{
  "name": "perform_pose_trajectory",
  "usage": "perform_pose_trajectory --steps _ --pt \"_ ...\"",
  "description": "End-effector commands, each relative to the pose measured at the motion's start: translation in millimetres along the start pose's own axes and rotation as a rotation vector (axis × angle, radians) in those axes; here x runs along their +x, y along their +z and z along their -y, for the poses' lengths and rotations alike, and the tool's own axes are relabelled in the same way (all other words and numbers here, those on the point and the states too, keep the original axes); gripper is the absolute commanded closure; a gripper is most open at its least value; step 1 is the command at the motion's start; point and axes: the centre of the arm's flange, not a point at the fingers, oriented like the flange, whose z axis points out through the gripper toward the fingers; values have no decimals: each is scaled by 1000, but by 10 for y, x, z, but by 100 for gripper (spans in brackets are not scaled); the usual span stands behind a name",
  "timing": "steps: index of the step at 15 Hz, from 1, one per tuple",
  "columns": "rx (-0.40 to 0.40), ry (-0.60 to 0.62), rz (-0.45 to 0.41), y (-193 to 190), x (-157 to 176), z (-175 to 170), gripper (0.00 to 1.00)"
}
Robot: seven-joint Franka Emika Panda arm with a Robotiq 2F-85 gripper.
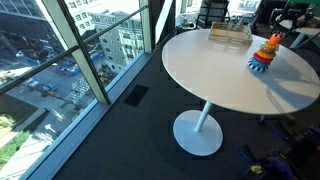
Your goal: Put the striped ring around the orange rod
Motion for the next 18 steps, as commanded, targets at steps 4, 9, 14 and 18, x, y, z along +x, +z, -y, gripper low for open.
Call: perform_pose_trajectory --steps 4,9,14,18 --pt "1 15 26 -12 -22 -69 58" --pt "0 13 32 23 -31 -79 2" --pt "10 8 28 23 -49 -96 0" --pt "10 5 0 48 -39 -76 0"
